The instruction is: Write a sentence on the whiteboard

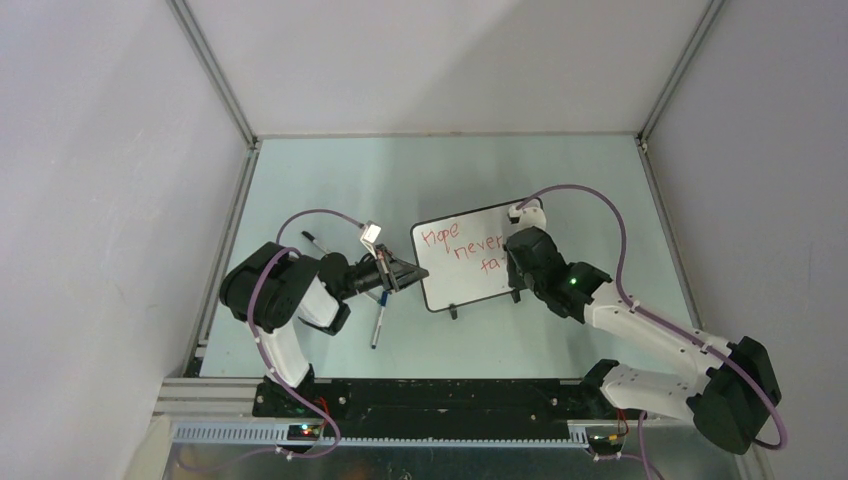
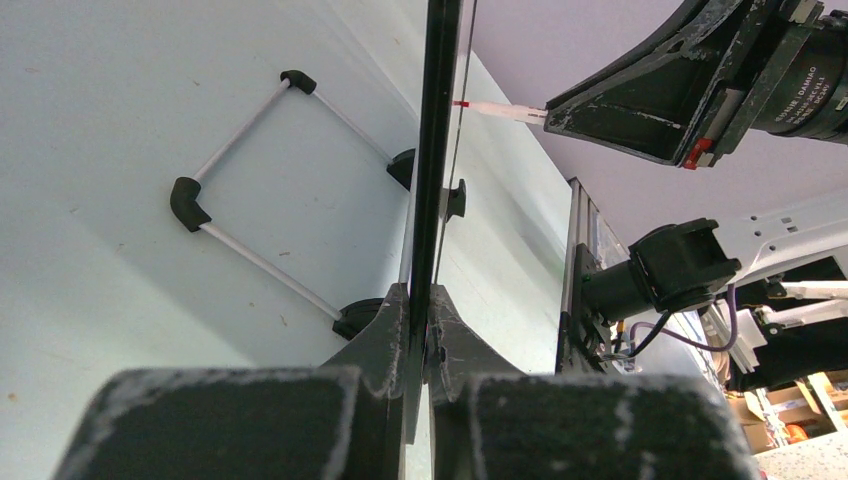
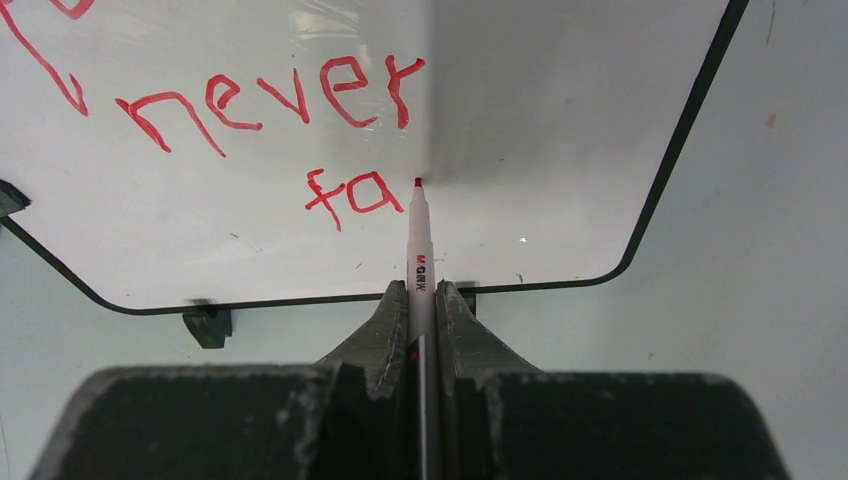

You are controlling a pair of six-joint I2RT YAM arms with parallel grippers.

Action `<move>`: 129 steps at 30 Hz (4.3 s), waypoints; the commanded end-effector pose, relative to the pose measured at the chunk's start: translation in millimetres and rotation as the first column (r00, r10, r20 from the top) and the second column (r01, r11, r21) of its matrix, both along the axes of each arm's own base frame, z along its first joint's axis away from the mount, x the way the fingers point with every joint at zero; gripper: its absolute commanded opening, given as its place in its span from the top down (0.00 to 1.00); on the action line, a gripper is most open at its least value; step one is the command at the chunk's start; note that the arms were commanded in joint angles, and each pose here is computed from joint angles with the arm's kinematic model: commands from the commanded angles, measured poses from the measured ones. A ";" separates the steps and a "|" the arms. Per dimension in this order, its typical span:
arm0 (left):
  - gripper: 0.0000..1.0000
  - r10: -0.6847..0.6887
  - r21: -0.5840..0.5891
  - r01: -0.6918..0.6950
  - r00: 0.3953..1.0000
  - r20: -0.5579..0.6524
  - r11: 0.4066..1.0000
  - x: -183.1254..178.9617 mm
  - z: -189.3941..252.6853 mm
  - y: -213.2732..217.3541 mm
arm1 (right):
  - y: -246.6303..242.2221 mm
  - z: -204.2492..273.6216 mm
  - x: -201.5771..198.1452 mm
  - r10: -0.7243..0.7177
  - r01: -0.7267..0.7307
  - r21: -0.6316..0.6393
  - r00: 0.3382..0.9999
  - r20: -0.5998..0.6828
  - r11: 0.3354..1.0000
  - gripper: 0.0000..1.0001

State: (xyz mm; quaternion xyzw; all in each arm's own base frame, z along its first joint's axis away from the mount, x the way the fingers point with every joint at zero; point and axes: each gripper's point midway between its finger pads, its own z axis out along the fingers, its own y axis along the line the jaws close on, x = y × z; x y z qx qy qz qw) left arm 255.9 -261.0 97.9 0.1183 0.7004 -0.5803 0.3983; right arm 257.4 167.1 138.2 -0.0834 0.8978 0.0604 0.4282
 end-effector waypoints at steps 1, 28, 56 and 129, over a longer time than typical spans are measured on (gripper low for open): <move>1.00 -0.010 -0.016 0.011 0.999 0.039 1.000 1.2 8.5 -2.8 | 5.7 17.6 14.4 -0.028 0.027 0.036 0.998 0.049 0.999 1.00; 1.00 -0.011 -0.016 0.012 0.999 0.039 1.000 0.7 8.4 -2.9 | 7.5 1.0 -2.5 0.012 -0.012 0.008 1.000 -0.022 1.000 1.00; 1.00 -0.011 -0.015 0.012 0.999 0.037 1.000 0.7 7.9 -3.1 | 6.2 22.5 16.7 -0.020 0.020 0.017 0.999 0.031 1.000 1.00; 1.00 -0.011 -0.015 0.012 0.999 0.037 1.000 1.1 7.7 -2.9 | -6.9 28.0 -4.8 -0.022 0.020 0.058 1.000 0.021 0.998 1.00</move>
